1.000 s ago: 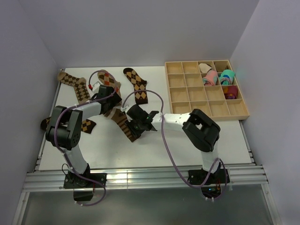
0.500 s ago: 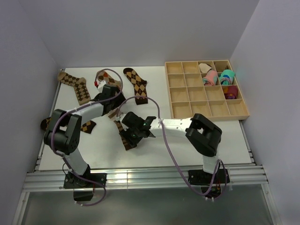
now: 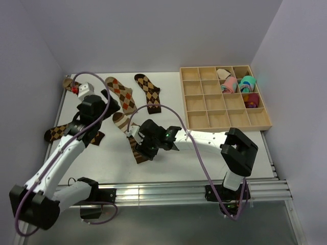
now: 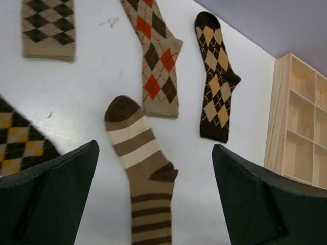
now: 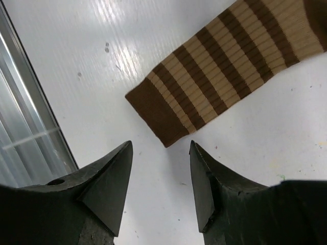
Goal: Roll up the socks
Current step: Adjust the sock at the center of the board.
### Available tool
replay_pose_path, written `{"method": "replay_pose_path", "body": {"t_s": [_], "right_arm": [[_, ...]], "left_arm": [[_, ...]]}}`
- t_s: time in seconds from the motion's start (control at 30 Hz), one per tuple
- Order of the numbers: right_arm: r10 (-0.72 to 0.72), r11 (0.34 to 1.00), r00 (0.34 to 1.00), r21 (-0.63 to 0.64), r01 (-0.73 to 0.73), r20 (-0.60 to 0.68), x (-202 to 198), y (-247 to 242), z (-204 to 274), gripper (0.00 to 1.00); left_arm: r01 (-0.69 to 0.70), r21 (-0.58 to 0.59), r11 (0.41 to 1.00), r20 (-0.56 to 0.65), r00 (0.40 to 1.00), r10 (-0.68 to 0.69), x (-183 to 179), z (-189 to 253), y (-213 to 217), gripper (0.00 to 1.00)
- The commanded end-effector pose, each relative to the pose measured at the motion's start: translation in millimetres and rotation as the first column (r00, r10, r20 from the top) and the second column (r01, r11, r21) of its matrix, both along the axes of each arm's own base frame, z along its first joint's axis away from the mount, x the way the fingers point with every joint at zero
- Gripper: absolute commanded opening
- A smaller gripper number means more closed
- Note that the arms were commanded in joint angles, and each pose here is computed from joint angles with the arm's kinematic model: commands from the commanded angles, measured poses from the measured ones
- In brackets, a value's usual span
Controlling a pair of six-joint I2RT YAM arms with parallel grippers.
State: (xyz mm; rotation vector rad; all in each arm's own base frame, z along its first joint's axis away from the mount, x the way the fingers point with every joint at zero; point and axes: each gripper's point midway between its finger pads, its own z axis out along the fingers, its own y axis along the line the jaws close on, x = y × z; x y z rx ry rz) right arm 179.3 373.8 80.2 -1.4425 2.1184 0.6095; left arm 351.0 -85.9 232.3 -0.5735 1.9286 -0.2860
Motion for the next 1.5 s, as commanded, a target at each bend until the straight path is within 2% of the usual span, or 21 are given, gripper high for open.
{"method": "replay_pose_path", "body": {"t_s": [0.0,0.13,0.27,0.4,0.6,1.0,1.07,1.13,1.23,1.3,1.47], "right_arm": [[0.102,0.994,0.994,-0.047,-0.101,0.033,-2.5,-1.3,-6.4,0.56],[0.12,0.992,0.992,-0.047,-0.118,0.038,-5.2,6.1,-9.2,0.54],[0.117,0.993,0.992,-0.027,-0.116,0.043,1.9,21.7,-6.6,0.54],[0.097,0.995,0.993,-0.029,-0.095,0.067,15.4,34.3,-12.3,0.54],[0.029,0.999,0.997,-0.028,-0.027,0.068,43.0,42.6,-30.1,0.53],[-0.115,0.986,0.992,-0.111,0.12,0.056,100.1,21.3,-65.7,0.52],[-0.104,0.989,0.992,-0.101,0.111,0.067,97.3,18.3,-53.4,0.53],[-0.091,0.995,0.992,-0.024,0.094,0.087,92.5,20.3,-22.8,0.53],[-0.067,0.998,0.995,0.025,0.065,0.076,71.4,6.0,-6.1,0.54],[-0.061,0.997,0.994,0.044,0.057,0.089,65.7,2.8,-0.5,0.54],[-0.042,0.999,0.995,-0.001,0.042,0.088,53.0,-13.5,-15.5,0.55]], "left_arm": [[-0.018,0.081,0.997,-0.048,0.999,0.022,-35.9,-10.4,24.5,1.0],[-0.009,0.106,0.994,-0.026,1.0,0.012,-60.8,-6.2,35.5,1.0],[-0.03,0.1,0.995,0.051,0.998,0.025,-75.8,5.6,45.3,0.99],[-0.039,0.099,0.994,0.083,0.996,0.031,-78.3,7.9,48.2,0.99],[-0.019,0.112,0.994,0.051,0.999,0.013,-75.6,2.2,45.3,1.0],[0.0,0.102,0.995,0.043,0.999,-0.005,-72.5,-1.2,45.5,0.99],[0.004,0.103,0.995,0.034,0.999,-0.008,-71.7,-3.0,45.3,1.0],[0.013,0.104,0.995,0.033,0.999,-0.016,-71.0,-3.7,44.0,0.99],[0.029,0.099,0.995,0.034,0.999,-0.033,-70.7,-4.1,41.0,0.99],[0.04,0.1,0.994,0.032,0.999,-0.043,-70.0,-3.8,39.3,0.99],[0.07,0.112,0.991,0.017,0.997,-0.073,-69.5,-5.5,35.9,1.0]]}}
